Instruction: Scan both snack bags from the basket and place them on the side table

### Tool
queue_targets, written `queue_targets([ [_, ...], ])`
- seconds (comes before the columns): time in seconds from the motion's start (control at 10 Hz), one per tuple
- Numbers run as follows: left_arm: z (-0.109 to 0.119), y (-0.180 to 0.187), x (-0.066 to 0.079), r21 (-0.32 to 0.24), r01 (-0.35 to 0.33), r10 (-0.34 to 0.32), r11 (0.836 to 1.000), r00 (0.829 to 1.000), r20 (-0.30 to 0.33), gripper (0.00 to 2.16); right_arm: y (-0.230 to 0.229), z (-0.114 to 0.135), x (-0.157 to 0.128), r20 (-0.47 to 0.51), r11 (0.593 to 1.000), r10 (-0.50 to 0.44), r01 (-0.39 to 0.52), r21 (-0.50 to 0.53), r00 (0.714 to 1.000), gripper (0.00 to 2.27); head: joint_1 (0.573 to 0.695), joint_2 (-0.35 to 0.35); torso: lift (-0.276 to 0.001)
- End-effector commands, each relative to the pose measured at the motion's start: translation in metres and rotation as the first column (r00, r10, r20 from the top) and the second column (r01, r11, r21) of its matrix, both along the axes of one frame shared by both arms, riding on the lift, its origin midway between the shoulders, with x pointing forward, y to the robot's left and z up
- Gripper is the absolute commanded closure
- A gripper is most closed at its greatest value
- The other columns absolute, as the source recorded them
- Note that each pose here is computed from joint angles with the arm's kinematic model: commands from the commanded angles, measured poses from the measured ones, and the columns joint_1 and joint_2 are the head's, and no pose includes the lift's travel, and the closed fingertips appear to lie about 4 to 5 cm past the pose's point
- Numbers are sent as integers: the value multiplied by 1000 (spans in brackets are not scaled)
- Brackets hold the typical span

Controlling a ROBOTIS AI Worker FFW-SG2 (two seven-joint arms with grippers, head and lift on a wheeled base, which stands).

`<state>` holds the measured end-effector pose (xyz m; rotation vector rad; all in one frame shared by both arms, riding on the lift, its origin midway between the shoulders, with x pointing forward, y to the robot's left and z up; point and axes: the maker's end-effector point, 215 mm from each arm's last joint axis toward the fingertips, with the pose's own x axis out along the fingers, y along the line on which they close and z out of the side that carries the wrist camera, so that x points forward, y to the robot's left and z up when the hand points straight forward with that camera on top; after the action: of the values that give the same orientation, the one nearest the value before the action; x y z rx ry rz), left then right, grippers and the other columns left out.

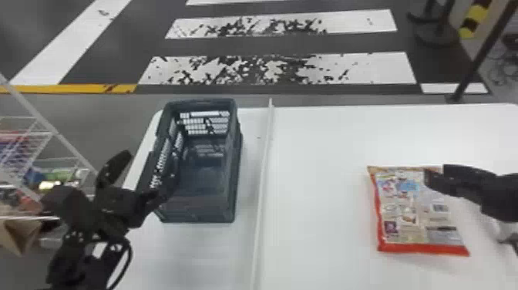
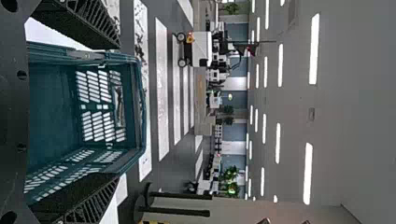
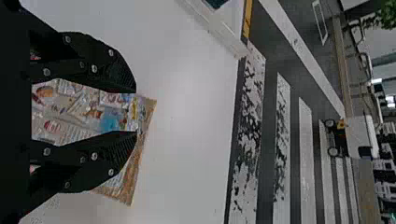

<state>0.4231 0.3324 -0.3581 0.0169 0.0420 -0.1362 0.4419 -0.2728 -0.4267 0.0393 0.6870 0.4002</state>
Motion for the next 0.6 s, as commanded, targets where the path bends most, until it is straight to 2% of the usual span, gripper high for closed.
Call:
queue_targets([
  [0.0,-2,1,1,0,-2,2,1000,1000,-4,-2,-46,-9,-4,-28,994,-102,101,-37,994,33,695,99,-75],
  [0.2,-4,-2,4,-5,2,-2,1000,1000,-3,-2,-91,-32,-19,-76,980,-188,182,-86,979,36,695,15,-75],
  [0.3,-6,-2,4,-5,2,-2,1000,1000,-7,-2,-100,-46,-24,-102,977,-196,186,-103,975,39,695,-23,-75],
  [0.5,-7,-2,4,-6,2,-2,1000,1000,-9,-2,-116,-67,-24,-135,972,-213,195,-131,968,39,695,-56,-75],
])
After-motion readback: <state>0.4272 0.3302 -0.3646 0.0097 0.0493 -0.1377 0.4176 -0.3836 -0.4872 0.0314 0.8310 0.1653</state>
